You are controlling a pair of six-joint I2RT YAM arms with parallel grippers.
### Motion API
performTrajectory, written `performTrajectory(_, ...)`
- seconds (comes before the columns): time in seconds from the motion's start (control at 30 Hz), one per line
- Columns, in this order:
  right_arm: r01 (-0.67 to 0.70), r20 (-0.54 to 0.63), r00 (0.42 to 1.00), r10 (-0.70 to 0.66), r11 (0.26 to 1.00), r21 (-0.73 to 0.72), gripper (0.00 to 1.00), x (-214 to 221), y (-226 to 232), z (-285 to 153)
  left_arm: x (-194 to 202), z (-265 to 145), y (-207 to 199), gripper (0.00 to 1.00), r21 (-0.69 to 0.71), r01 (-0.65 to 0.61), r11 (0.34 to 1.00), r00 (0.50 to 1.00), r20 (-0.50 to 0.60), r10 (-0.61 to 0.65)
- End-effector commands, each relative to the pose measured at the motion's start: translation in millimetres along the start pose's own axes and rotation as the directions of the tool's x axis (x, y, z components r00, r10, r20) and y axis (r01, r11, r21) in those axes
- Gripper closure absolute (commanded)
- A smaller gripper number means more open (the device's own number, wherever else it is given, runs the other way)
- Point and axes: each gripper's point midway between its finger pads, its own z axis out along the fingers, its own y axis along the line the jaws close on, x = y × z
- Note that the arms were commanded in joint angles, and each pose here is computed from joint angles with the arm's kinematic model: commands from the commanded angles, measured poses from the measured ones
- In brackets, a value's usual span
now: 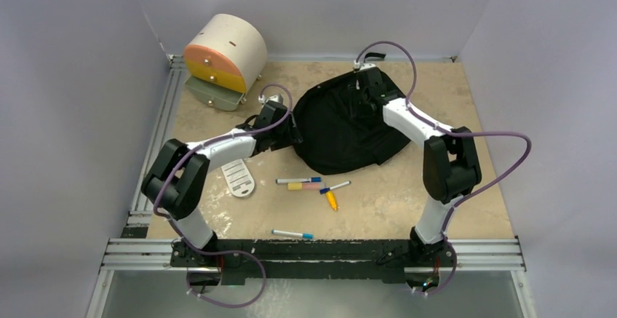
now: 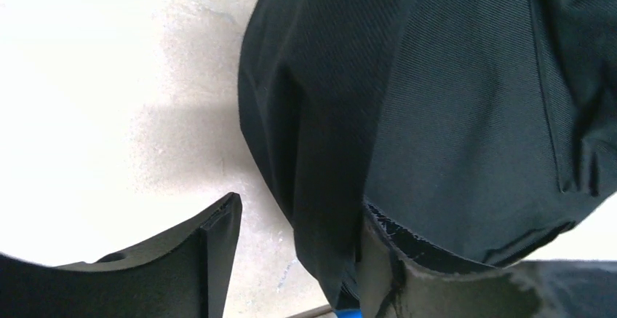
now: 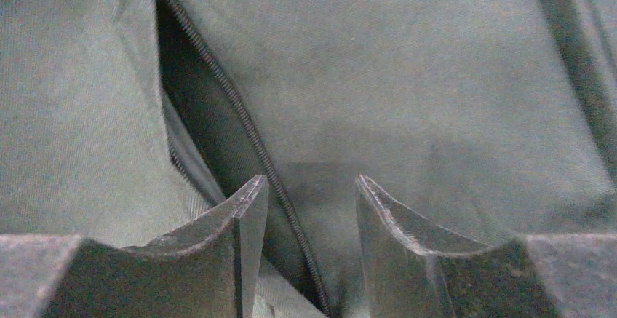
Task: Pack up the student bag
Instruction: Unzip the student bag at the center of the board.
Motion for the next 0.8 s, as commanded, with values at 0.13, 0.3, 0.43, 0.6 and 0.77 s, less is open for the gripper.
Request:
performTrajectory(0.13, 0.076, -0.035, 0.996, -0.086, 0.972, -0.223, 0.47, 21.8, 35.8, -4.5, -55.5, 20.2, -24.6, 0.50, 0.048, -0.129, 0.991, 0.990, 0.068, 0.125)
performTrajectory(0.3, 0.085, -0.046, 0.993, -0.106, 0.938, -0.335, 0.40, 29.1, 61.3, -13.4, -85.2, 36.5, -38.7, 0.50, 0.052, -0.213, 0.976, 0.974, 0.093, 0.208)
performTrajectory(0.43, 0.105, -0.026, 0.992, -0.125, 0.915, -0.389, 0.33, 31.3, 88.9, -24.6, -100.2, 45.2, -45.3, 0.50, 0.070, -0.259, 0.963, 0.962, 0.107, 0.251)
performTrajectory(0.6, 0.130, 0.002, 0.990, -0.138, 0.930, -0.344, 0.29, 28.4, 106.5, -25.0, -108.5, 54.4, -48.0, 0.49, 0.074, -0.305, 0.950, 0.949, 0.113, 0.296)
performTrajectory(0.77, 0.078, 0.055, 0.996, -0.069, 0.983, -0.164, 0.28, 9.7, 80.7, -19.1, -104.0, 59.1, -42.9, 0.49, 0.069, -0.333, 0.940, 0.940, 0.097, 0.326)
